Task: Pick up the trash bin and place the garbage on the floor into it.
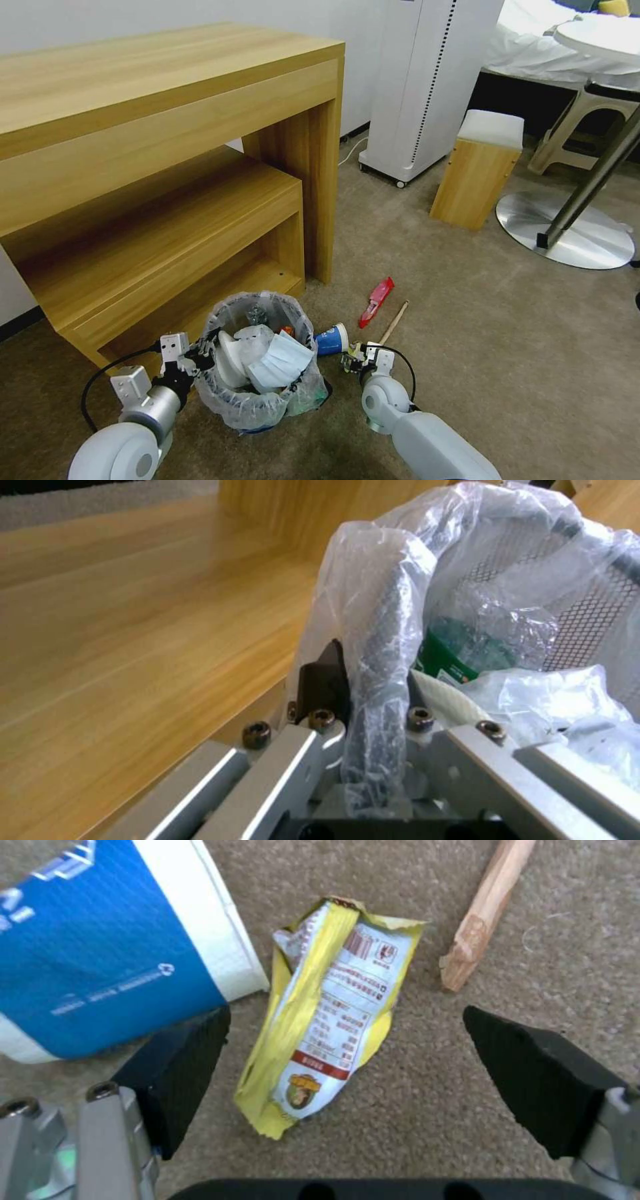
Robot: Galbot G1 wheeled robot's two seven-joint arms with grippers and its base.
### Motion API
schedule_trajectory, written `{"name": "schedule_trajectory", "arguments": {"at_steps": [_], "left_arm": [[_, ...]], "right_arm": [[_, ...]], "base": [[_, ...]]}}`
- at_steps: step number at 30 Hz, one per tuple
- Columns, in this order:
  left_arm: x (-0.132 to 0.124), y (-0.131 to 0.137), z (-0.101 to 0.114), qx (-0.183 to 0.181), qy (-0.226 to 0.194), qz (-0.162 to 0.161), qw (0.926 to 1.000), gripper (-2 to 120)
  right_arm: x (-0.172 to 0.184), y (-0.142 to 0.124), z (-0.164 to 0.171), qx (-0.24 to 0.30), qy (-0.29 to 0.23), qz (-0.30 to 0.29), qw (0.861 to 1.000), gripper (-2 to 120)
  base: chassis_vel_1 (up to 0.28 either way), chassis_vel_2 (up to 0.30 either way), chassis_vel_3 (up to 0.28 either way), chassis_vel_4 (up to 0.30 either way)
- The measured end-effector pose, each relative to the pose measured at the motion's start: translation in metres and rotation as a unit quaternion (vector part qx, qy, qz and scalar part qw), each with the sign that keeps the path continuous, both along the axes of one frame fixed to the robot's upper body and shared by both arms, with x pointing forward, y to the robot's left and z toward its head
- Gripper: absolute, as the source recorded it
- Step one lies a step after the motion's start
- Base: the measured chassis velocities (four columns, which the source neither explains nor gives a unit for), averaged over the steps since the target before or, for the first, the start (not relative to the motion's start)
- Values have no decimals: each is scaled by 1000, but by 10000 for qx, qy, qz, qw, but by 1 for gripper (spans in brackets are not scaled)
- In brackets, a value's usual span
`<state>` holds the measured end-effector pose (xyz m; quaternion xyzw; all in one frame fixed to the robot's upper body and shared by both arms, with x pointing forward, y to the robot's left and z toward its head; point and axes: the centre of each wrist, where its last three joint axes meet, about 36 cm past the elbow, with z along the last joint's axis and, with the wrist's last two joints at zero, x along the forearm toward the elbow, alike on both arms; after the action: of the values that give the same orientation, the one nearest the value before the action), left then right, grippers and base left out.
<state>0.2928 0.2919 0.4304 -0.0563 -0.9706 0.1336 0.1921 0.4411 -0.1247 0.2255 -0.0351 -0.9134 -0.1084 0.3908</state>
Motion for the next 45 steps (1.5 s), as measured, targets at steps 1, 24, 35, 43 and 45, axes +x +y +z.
{"name": "schedule_trajectory", "arguments": {"at_steps": [1, 24, 35, 43, 45], "left_arm": [[0, 0, 0, -1, -3, 0, 10000, 2], [2, 1, -1, 2, -60, 38, 10000, 2], [5, 4, -6, 16, -17, 67, 10000, 2], [6, 4, -10, 10, -3, 97, 10000, 2], [6, 4, -10, 8, 0, 98, 10000, 2]], "right_arm": [[1, 0, -1, -9, 0, 3, 10000, 88], [-5, -15, -20, -225, -165, 42, 9996, 24], [-23, -76, 2, 193, -1279, 486, 9904, 0], [-32, -127, 32, 544, -2215, 928, 9692, 0], [-33, -129, 34, 585, -2307, 978, 9663, 0]], "base": [[0, 0, 0, 0], [0, 0, 0, 0], [0, 0, 0, 0], [0, 0, 0, 0], [0, 0, 0, 0]]}}
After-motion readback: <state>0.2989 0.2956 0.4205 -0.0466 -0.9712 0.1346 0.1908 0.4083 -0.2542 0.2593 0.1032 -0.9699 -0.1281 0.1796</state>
